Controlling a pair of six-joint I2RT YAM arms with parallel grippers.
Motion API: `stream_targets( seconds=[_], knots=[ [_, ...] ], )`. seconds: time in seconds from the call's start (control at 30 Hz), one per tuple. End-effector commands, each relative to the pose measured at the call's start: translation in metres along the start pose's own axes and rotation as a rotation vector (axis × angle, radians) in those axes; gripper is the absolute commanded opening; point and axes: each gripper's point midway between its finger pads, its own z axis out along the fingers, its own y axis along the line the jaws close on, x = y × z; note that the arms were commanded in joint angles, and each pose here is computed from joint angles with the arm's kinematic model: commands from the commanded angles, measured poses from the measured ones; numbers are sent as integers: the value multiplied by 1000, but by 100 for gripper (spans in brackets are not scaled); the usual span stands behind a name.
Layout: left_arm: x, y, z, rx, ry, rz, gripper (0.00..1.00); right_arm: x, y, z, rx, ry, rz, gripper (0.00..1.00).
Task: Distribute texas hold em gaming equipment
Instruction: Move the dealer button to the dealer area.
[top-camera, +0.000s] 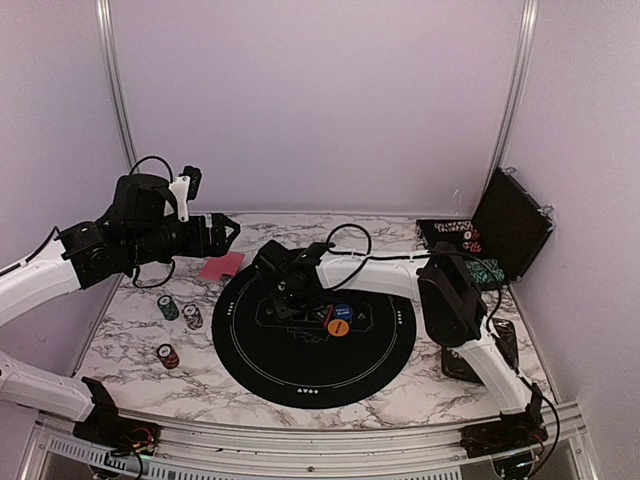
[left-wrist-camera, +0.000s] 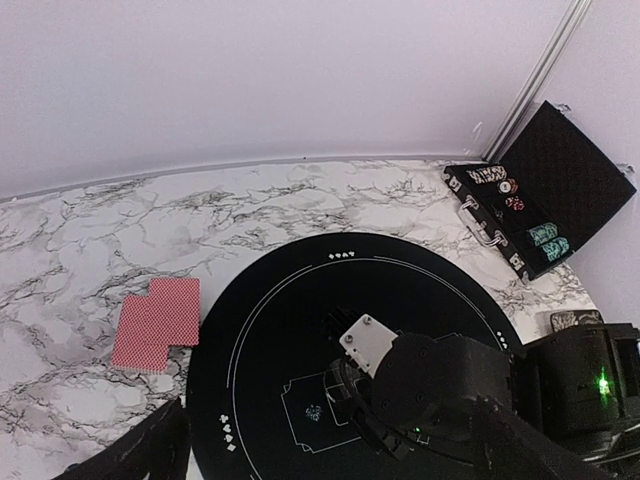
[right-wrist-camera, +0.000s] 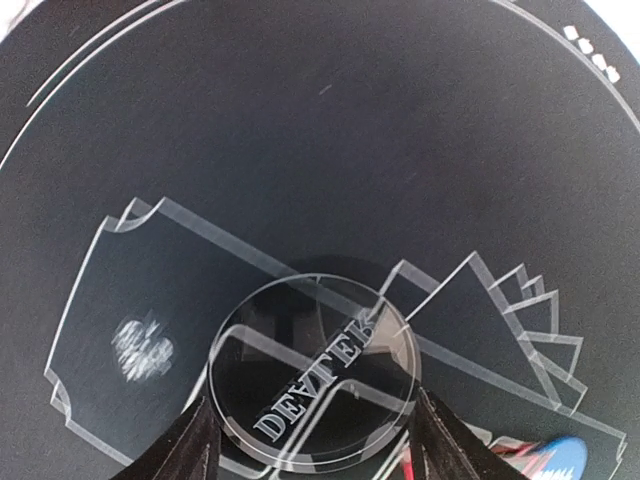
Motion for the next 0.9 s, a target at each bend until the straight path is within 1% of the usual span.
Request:
stream_targets(
  seconds=[0.0, 0.2, 0.33, 0.57, 0.87],
  knots=[
    [-5, -2, -3, 14, -6, 1, 99, -13, -45, 21, 95, 7, 37, 62],
    [-5, -5, -1, 25, 3, 8, 99, -23, -88, 33, 163, 3, 105, 62],
    [-5, -7, 1, 32, 9, 6, 99, -28, -108, 41, 178, 3, 132, 63],
    [-4, -7, 4, 31, 14, -2, 99, -43, -119, 49, 148, -26, 128, 65],
    [-5, -9, 5, 38, 17, -8, 99, -56, -135, 63, 161, -42, 130, 65]
  ],
)
